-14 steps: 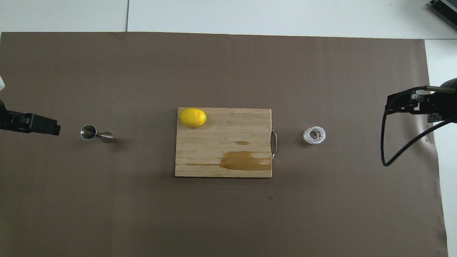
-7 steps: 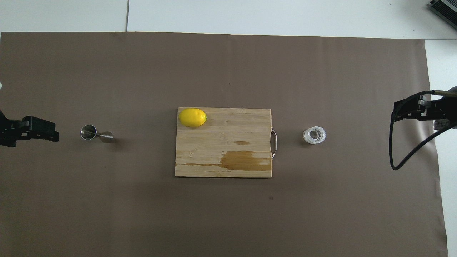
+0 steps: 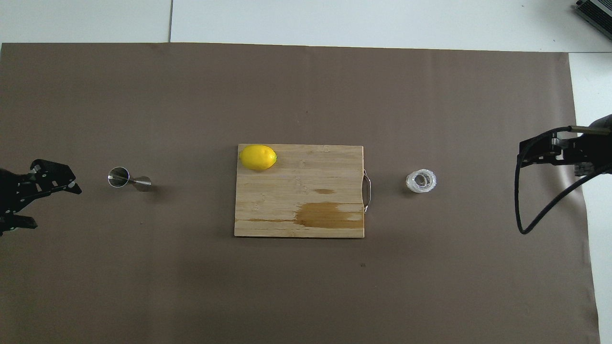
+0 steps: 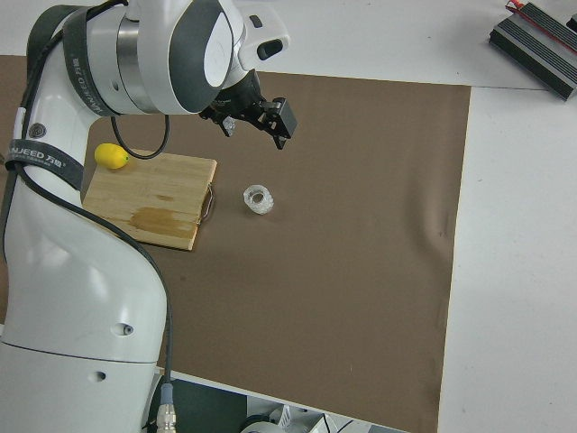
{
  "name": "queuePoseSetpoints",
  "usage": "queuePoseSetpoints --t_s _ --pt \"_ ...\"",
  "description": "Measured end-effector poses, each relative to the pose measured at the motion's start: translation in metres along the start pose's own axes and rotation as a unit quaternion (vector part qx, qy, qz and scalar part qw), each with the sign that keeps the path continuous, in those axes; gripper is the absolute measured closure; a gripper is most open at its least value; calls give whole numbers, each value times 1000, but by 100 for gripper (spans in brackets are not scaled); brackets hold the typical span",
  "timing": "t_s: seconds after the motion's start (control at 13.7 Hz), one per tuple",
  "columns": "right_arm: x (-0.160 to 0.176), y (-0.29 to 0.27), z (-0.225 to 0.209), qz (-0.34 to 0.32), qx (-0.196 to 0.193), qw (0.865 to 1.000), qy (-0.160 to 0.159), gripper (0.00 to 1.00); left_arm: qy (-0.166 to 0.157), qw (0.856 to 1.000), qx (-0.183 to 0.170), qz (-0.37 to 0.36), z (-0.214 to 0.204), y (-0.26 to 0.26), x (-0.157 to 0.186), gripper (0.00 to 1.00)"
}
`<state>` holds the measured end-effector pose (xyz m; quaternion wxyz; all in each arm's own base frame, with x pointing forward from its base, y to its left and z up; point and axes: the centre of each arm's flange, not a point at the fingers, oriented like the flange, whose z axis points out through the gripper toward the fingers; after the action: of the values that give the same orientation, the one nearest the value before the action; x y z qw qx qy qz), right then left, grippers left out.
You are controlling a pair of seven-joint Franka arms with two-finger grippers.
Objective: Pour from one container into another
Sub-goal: 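Open the left gripper and move it toward the small steel cup, then close the left gripper around the small steel cup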
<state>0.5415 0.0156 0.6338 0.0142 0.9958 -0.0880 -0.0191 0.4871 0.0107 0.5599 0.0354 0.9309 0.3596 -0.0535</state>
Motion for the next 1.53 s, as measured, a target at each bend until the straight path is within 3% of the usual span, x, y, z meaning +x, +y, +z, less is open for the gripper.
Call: queuePoseSetpoints --t_s 0.22,0.51,0.66,0.95,1.53 --pt "0 0 0 0 0 1000 0 0 -20 990 -53 -126 34 -10 20 0" --pt "0 0 0 0 0 1000 0 0 -58 970 -79 -222 93 0 49 0" --pt "1 3 0 3 0 1000 0 0 -72 961 -95 -248 115 5 63 0" --pt "1 6 0 6 0 1000 0 0 -60 949 -131 -280 130 13 82 0" --pt "1 7 0 6 0 1000 0 0 -64 944 -120 -301 170 19 96 0"
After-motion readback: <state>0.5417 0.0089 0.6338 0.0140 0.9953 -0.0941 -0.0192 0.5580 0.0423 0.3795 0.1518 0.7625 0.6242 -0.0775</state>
